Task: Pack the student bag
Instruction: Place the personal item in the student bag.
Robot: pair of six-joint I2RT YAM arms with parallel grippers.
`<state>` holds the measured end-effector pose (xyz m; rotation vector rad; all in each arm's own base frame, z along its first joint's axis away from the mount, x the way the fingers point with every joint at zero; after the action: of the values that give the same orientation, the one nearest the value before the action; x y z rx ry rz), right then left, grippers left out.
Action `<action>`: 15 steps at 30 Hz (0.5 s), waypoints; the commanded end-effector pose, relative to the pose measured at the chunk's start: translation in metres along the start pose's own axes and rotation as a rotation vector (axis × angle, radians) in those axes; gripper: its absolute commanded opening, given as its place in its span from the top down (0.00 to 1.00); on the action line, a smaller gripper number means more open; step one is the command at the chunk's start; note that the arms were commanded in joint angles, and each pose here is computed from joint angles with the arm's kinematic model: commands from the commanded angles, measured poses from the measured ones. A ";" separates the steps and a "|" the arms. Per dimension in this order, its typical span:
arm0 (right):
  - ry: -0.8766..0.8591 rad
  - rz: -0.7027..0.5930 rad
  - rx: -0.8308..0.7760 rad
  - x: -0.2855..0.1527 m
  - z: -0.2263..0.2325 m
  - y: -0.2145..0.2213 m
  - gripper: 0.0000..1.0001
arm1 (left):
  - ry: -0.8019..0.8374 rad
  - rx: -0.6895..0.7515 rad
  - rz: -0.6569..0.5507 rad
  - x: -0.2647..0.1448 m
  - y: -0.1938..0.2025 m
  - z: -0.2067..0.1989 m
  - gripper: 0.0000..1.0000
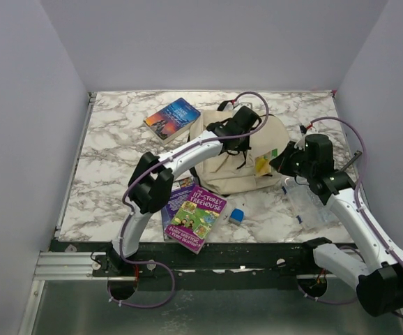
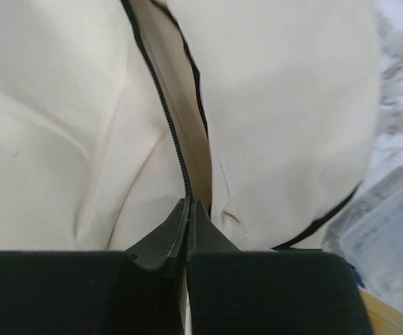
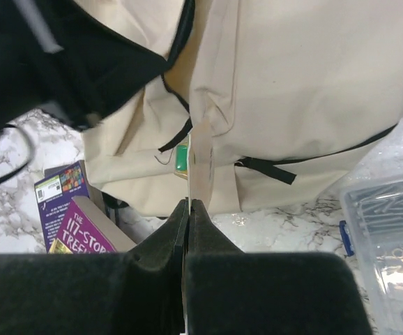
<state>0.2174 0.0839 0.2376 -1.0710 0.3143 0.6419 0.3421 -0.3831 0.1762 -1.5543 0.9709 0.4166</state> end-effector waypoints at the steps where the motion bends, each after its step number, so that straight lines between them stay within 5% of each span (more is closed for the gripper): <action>1: -0.079 -0.009 0.021 0.008 0.009 -0.008 0.99 | 0.137 -0.032 -0.193 -0.048 -0.039 -0.016 1.00; 15: -0.025 -0.014 0.065 0.029 0.006 -0.049 0.99 | 0.228 -0.018 -0.274 -0.069 -0.042 -0.015 1.00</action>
<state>0.2572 0.0886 0.2466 -1.0077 0.3079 0.6714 0.3339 -0.3739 0.2344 -1.7395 0.8913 0.1694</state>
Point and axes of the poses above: each gripper's point midway between its finger pads, its own x axis out along the fingers, its own z axis along the line the jaws close on, y = z × x, the point moved 9 cm from there along -x, back along the fingers
